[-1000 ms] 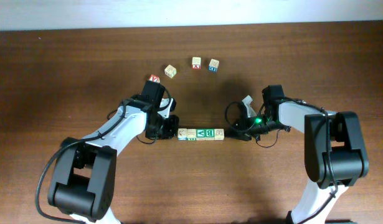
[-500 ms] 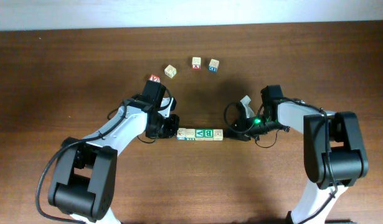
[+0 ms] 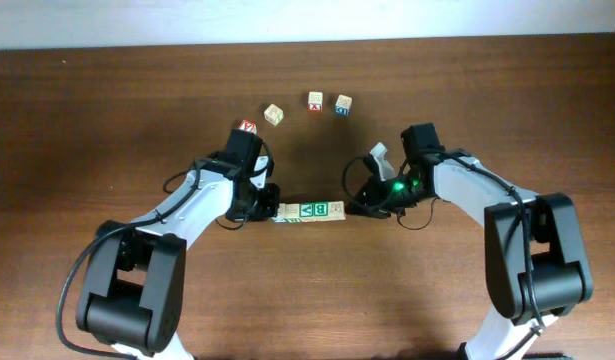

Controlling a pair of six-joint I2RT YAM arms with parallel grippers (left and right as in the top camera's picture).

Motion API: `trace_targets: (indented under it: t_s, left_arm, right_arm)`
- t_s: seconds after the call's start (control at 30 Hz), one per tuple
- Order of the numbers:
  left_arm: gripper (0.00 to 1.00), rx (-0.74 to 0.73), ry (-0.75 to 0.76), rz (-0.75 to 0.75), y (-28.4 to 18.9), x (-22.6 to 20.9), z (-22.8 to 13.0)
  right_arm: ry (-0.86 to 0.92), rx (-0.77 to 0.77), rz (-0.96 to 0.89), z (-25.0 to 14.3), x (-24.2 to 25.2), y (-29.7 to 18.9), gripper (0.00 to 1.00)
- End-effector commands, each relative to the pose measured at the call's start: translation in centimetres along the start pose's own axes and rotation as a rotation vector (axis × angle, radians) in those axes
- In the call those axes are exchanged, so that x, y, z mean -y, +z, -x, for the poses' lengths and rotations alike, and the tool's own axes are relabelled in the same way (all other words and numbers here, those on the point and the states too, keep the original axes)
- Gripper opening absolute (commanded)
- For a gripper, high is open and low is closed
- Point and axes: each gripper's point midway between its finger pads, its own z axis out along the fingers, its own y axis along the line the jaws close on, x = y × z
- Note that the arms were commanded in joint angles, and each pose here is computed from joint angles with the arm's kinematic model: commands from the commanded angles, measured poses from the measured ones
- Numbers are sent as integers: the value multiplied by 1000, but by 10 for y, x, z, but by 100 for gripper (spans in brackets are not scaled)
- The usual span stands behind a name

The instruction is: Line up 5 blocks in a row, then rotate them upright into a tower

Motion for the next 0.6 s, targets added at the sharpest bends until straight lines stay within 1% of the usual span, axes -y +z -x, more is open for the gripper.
trace_targets:
  t_s: [0.0, 0.1, 0.37, 0.53, 0.57]
  left_arm:
    - [0, -11, 28, -131, -6, 32, -5]
    - [0, -11, 28, -131, -6, 32, -5]
    - [0, -11, 28, -131, -6, 32, -5]
    - [0, -11, 28, -134, -6, 32, -5]
    - [0, -7, 7, -134, -7, 29, -3]
  right_arm:
    - [-115, -16, 65, 3, -47, 5, 4]
    - [-123, -21, 66, 2, -55, 3, 4]
    - [-184, -54, 26, 0, -83, 19, 4]
    - [-187, -50, -22, 2, -89, 25, 4]
    - [-193, -51, -37, 1, -91, 29, 4]
